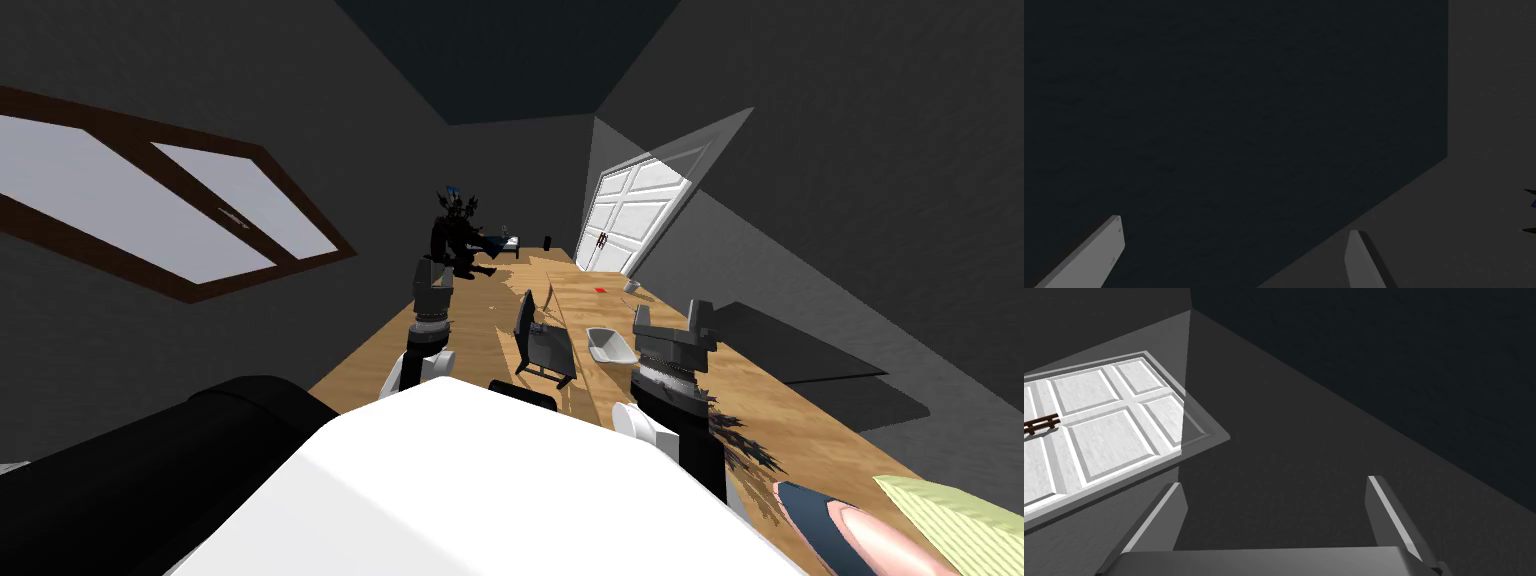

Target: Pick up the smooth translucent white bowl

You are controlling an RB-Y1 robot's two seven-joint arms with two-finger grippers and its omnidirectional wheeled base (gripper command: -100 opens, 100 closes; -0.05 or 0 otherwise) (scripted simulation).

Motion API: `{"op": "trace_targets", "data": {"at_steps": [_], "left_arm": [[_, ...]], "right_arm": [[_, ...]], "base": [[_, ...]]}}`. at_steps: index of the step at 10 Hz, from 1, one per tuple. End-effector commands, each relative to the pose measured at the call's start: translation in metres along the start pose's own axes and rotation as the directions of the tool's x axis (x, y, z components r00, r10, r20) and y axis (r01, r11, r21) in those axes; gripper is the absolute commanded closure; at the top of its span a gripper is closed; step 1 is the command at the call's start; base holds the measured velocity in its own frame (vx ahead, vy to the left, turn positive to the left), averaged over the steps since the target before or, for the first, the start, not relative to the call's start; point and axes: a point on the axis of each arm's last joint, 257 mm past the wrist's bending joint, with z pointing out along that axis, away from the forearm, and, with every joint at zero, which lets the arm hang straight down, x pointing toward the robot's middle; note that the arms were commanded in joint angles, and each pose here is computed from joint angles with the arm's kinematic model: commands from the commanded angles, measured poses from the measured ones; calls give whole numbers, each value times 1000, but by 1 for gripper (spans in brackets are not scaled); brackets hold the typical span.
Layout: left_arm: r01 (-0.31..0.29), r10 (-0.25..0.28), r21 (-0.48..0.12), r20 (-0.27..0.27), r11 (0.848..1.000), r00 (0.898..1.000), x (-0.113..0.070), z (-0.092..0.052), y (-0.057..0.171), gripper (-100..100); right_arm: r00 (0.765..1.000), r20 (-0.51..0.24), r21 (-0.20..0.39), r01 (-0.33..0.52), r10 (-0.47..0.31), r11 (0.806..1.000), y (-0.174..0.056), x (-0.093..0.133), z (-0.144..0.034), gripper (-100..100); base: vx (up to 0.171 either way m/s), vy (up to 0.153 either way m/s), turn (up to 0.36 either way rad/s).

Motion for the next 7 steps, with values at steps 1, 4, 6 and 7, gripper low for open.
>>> {"op": "trace_targets", "data": {"at_steps": [1,4,6,7], "left_arm": [[0,0,0,0,1000,1000,0,0,0,0],[0,0,0,0,1000,1000,0,0,0,0],[0,0,0,0,1000,1000,0,0,0,0],[0,0,0,0,1000,1000,0,0,0,0]], "right_arm": [[997,-50,27,53,-52,998,-8,6,-4,-100],[976,-150,71,170,-158,983,-25,17,-15,-100],[940,-237,92,272,-245,958,-40,26,-27,-100],[914,-284,98,327,-289,940,-48,30,-34,-100]], "base": [[50,15,-54],[105,63,-61],[131,75,-80],[177,99,-90]]}}
